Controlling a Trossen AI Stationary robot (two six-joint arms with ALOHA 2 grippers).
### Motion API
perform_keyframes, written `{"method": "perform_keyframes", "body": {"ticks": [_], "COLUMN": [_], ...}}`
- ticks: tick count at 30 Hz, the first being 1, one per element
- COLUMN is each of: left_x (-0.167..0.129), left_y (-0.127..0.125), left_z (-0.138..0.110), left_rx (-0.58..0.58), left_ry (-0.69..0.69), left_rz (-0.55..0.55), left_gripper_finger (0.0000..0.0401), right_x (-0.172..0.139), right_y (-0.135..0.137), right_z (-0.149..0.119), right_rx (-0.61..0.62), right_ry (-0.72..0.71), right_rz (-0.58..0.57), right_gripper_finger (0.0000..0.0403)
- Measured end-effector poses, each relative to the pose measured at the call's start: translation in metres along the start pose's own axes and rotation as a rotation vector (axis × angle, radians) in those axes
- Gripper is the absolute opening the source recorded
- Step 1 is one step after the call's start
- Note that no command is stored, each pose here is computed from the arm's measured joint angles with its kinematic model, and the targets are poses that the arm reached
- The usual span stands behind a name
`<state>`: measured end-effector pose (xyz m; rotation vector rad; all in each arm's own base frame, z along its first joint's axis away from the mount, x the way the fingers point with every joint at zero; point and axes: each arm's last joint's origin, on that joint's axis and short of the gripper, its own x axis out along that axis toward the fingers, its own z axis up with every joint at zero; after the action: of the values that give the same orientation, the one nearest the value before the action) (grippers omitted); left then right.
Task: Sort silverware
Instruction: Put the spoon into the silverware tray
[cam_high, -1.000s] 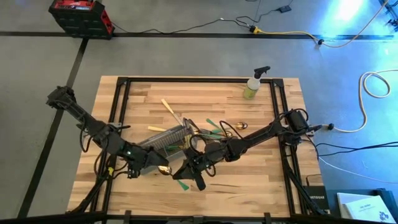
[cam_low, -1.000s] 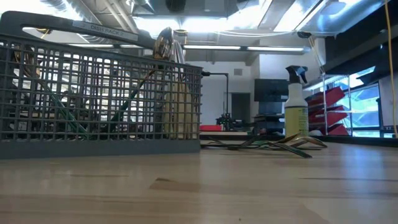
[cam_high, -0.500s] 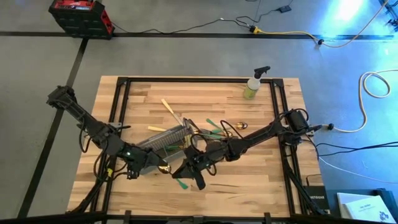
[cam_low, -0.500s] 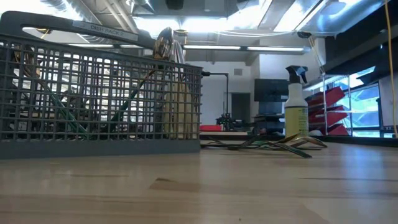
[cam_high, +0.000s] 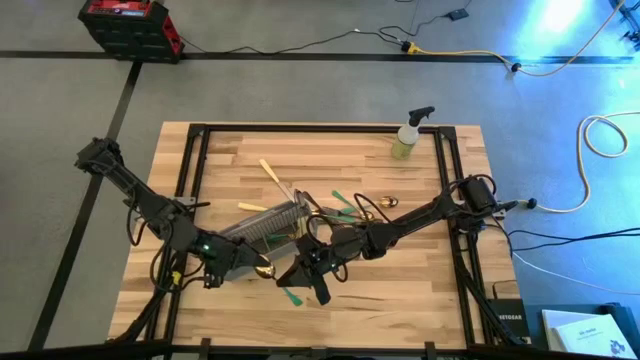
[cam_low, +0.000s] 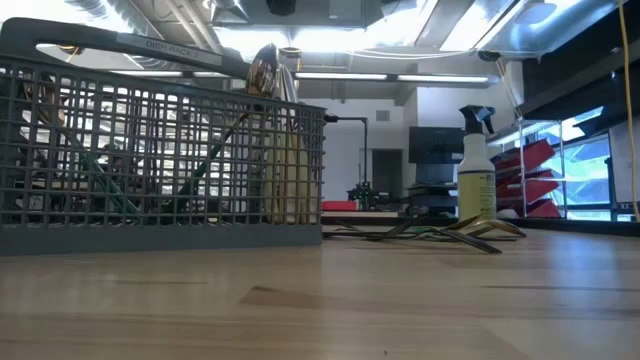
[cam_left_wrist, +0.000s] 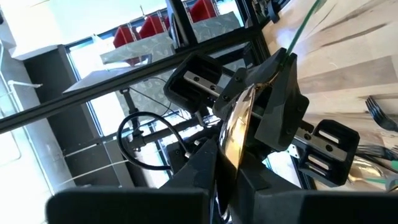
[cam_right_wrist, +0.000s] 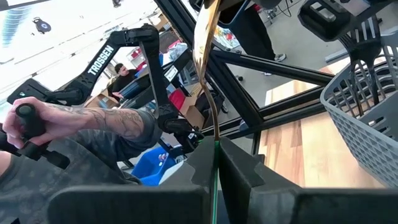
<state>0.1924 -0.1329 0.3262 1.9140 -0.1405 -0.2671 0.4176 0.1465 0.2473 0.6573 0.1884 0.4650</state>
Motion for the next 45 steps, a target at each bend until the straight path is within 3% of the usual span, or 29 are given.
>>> {"method": "perform_keyframes", "body": {"ticks": [8, 14, 26, 35, 45], "left_x": [0.000, 0.000, 0.000, 0.000, -0.004], "left_y": [0.000, 0.000, -0.001, -0.001, 0.014], "left_z": [0.000, 0.000, 0.000, 0.000, -0.007], "left_rx": [-0.001, -0.003, 0.001, 0.004, 0.022], "left_ry": [0.003, 0.006, 0.006, 0.010, 0.025], "left_rz": [-0.001, -0.001, -0.007, -0.006, -0.062], "left_gripper_finger": [0.0002, 0.0001, 0.0000, 0.0000, 0.0000], "right_x": [0.000, 0.000, -0.001, -0.013, -0.041], "right_y": [0.001, 0.002, -0.003, -0.022, -0.033], "right_z": [0.000, 0.001, 0.005, 0.026, 0.062], "right_rx": [0.003, -0.018, -0.070, -0.026, 0.016], "right_ry": [0.007, -0.003, 0.013, 0.032, 0.099], "right_rz": [0.013, 0.036, 0.047, -0.047, -0.073], "right_gripper_finger": [0.0003, 0.0034, 0.0171, 0.0280, 0.0360]}}
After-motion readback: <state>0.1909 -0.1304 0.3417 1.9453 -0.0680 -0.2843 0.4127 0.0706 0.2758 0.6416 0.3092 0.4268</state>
